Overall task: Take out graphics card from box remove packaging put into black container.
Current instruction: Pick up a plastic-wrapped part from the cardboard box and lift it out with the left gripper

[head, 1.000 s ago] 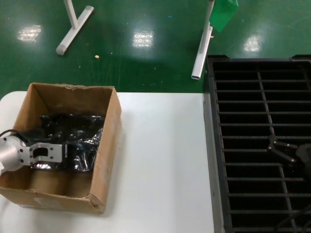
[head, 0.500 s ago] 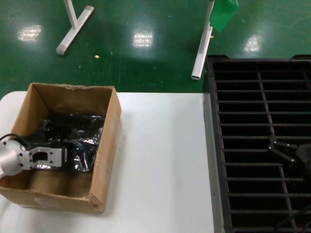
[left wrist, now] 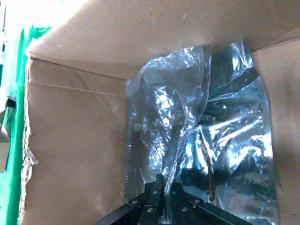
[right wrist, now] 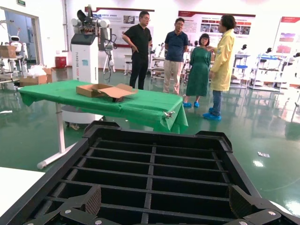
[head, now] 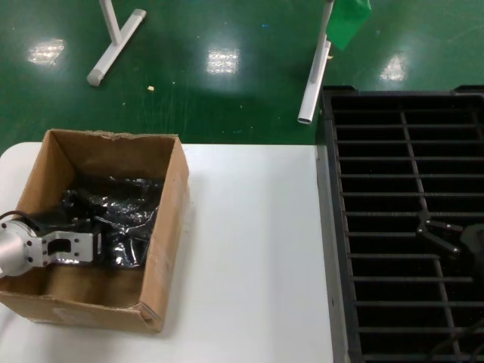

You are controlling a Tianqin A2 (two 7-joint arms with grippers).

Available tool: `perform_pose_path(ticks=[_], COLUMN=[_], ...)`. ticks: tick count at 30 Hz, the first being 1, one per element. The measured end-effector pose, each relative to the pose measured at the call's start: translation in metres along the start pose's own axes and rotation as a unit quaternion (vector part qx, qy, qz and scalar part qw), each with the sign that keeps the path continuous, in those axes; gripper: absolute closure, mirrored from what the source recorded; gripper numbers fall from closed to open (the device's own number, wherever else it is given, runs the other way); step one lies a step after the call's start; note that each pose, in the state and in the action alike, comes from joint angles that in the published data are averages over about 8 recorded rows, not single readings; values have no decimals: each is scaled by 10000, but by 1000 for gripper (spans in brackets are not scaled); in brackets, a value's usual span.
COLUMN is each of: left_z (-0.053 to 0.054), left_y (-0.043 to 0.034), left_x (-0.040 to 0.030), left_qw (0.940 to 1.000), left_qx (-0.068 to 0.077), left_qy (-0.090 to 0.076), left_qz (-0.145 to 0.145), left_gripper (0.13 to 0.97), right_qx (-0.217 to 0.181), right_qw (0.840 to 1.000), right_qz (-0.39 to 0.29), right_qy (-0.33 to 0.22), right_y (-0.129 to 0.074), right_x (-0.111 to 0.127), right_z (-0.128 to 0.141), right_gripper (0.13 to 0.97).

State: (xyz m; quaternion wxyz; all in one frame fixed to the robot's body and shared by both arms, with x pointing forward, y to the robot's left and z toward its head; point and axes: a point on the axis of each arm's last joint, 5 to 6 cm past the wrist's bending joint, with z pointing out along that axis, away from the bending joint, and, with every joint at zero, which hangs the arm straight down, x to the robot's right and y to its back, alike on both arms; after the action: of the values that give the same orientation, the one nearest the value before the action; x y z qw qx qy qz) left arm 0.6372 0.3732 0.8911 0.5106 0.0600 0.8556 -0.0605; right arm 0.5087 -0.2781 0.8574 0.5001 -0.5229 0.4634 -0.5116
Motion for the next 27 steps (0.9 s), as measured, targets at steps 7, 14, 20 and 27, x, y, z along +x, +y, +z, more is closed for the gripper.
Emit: perform_pose_path(ticks=[7,14,20,27], left_z=[-26,-53,-130,-316], left_y=[-24,-45,-77,-77], left_x=[-13,-54,-118,-205], left_qw=[10000,9998,9992,9982], left_qx=[27,116,265,372], left_qy=[-30,-150,-304,-455], left_qz=[5,17,35,100], left_gripper=[952,955,955,955], right_qx=[0,0,0,0], right_qw=[10000,10000,10000,10000], right_qz=[0,0,0,0], right_qy=[0,0,0,0], right_y=[0,0,0,0], right_x=[0,0,0,0], right_z=[0,0,0,0], right_gripper=[130,130,130,130])
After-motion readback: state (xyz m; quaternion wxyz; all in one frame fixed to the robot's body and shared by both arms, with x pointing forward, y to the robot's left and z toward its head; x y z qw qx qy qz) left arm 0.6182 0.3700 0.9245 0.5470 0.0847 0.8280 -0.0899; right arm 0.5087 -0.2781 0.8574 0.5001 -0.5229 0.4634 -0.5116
